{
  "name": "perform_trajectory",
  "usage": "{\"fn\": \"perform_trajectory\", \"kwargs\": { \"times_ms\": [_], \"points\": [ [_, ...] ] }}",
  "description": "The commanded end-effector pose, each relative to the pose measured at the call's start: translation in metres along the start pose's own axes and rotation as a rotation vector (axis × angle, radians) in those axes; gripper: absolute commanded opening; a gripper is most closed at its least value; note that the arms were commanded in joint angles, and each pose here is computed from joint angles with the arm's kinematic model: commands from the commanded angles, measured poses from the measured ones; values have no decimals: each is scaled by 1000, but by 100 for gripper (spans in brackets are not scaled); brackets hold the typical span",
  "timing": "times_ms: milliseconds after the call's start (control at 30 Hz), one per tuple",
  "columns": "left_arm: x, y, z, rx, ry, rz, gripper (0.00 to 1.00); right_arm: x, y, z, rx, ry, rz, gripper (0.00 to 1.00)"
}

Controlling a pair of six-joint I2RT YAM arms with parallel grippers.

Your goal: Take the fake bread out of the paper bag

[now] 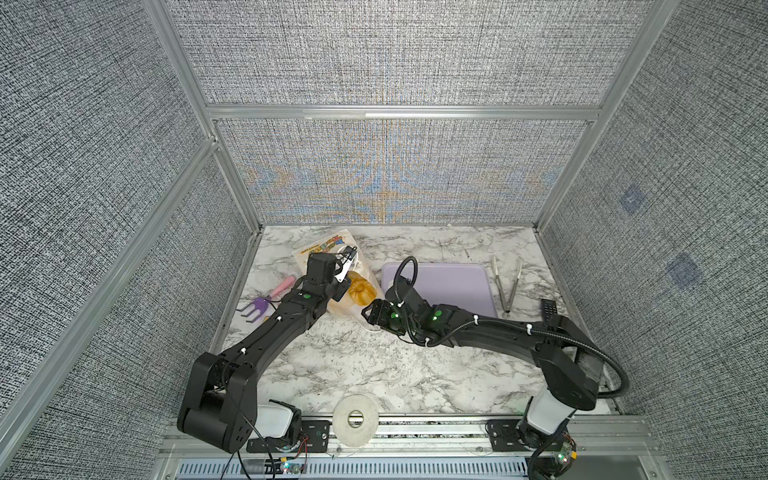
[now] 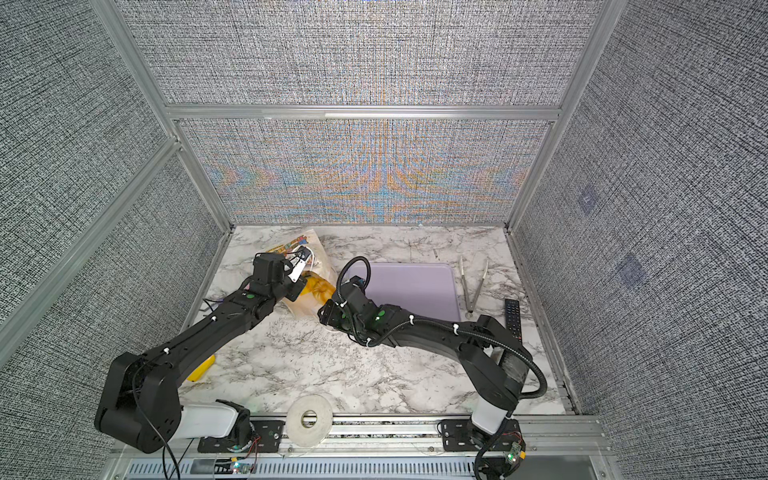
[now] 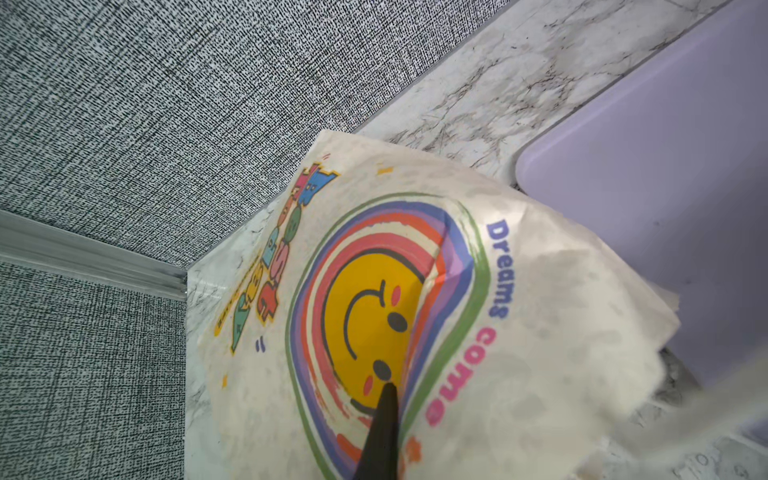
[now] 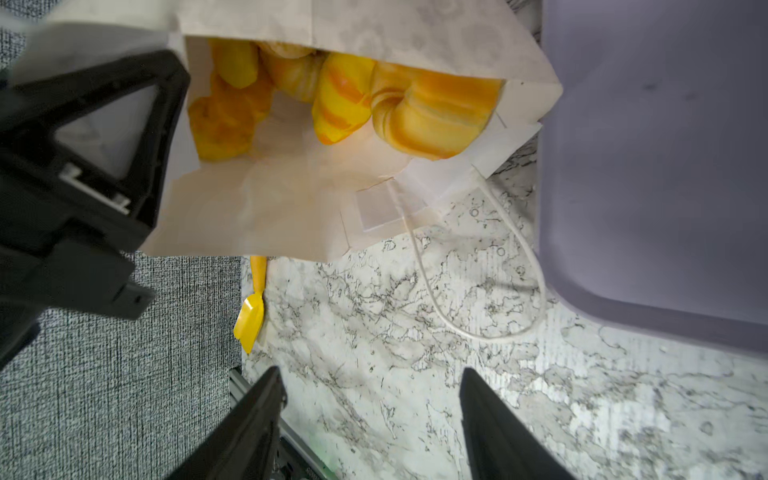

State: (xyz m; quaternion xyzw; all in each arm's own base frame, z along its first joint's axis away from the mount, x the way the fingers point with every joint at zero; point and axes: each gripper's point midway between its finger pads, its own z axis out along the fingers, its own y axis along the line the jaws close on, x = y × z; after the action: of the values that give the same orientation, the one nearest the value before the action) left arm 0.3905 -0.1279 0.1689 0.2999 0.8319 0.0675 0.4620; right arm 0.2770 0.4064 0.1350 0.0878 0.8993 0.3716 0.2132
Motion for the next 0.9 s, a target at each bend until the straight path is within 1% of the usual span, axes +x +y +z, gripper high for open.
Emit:
{"fn": "perform_trajectory", "kwargs": {
  "times_ms": [0,133,200,333,433,533,700,867],
  "points": [
    [-7,1,-1,-3,-41,-33,0,-14,10,11,-17,-65,57,67],
    [-5,-2,0,11,-41,-37,0,-19,9,30,-1,-84,88,65],
    [-1,-3,2,8,-30,-34,0,-23,4,36,2,-117,129,63],
    [4,-3,3,4,-15,-27,0,-26,-7,50,20,-144,194,58],
    [4,-5,3,8,-20,-17,0,-28,-12,62,20,-148,230,58],
    [4,-9,3,27,-31,-4,0,-33,-9,70,-6,-152,236,58],
    [3,-9,2,26,-37,-10,0,-41,-19,70,35,-216,277,58],
    [4,-8,4,22,-30,-6,0,-48,-18,72,18,-276,336,58]
  ]
}}
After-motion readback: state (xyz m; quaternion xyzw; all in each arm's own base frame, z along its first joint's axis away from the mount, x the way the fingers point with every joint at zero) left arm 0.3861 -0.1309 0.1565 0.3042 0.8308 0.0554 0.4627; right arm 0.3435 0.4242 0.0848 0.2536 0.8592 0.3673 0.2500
